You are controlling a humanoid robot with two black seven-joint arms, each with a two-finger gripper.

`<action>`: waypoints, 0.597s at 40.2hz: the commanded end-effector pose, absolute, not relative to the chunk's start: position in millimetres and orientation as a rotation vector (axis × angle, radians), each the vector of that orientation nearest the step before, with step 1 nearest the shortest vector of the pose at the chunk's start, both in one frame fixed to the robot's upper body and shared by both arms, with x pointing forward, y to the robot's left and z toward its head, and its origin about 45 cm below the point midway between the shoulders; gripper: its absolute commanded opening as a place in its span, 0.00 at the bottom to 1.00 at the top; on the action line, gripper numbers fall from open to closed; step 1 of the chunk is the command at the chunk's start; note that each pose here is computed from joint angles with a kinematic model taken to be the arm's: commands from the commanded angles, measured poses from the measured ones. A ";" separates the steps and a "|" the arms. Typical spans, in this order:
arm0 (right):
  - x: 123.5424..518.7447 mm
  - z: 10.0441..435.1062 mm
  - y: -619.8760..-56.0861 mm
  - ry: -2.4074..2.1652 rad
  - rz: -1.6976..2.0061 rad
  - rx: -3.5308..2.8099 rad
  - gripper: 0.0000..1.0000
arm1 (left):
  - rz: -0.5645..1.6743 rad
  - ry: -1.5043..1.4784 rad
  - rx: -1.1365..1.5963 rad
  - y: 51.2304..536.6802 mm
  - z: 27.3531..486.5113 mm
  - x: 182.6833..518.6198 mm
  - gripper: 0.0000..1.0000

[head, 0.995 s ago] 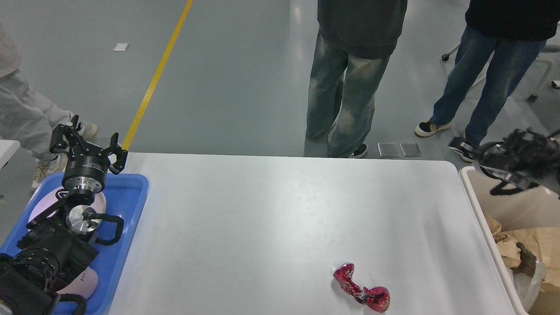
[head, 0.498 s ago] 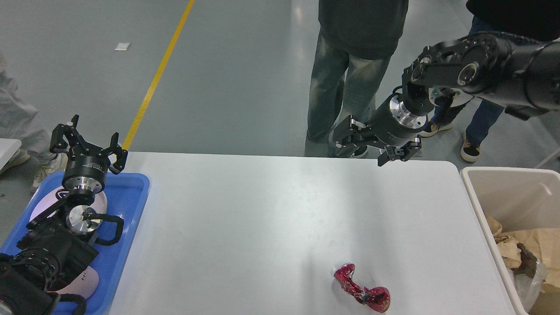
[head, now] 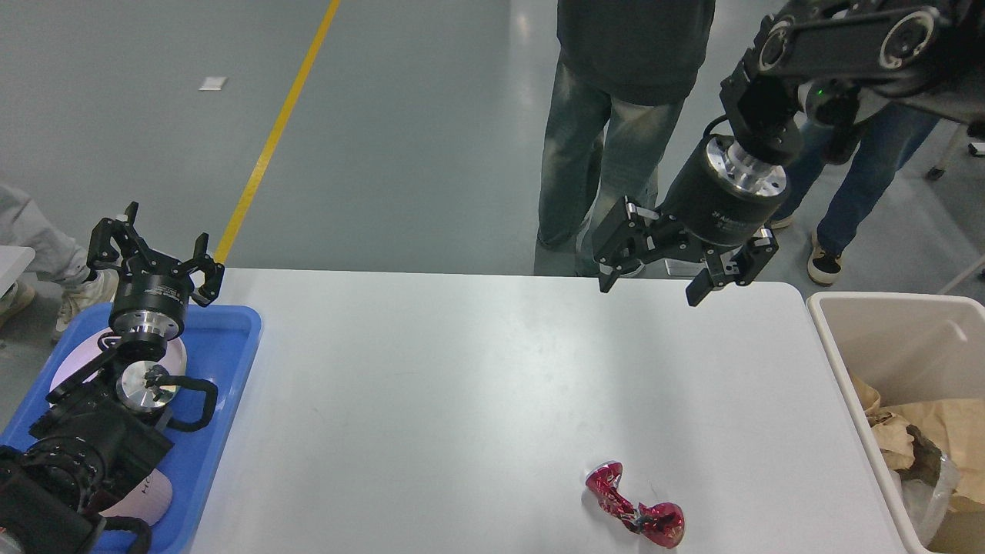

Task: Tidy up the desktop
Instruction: 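Move the right gripper down to the red wrapper and grasp it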

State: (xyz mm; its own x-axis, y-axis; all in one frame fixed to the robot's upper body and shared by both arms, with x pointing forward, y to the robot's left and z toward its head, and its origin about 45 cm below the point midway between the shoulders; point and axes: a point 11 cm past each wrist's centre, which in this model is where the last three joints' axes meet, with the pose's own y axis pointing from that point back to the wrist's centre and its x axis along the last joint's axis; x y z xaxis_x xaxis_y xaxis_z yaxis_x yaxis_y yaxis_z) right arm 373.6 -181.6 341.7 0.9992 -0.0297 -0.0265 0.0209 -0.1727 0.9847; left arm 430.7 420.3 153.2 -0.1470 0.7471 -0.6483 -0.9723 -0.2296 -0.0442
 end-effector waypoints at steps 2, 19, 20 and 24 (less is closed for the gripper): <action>354.5 281.2 -186.0 0.092 -0.170 1.716 1.00 | 1.703 0.462 -0.661 420.3 153.2 430.7 0.96; 293.4 159.7 -175.3 0.255 -0.262 1.584 1.00 | 1.703 0.462 -0.661 420.3 153.2 430.7 0.96; 292.8 157.3 -174.1 0.257 -0.251 1.579 1.00 | 1.703 0.462 -0.661 420.3 153.2 430.7 0.96; 291.9 141.7 -168.1 0.255 -0.124 1.534 1.00 | 1.703 0.462 -0.661 420.3 153.2 430.7 0.96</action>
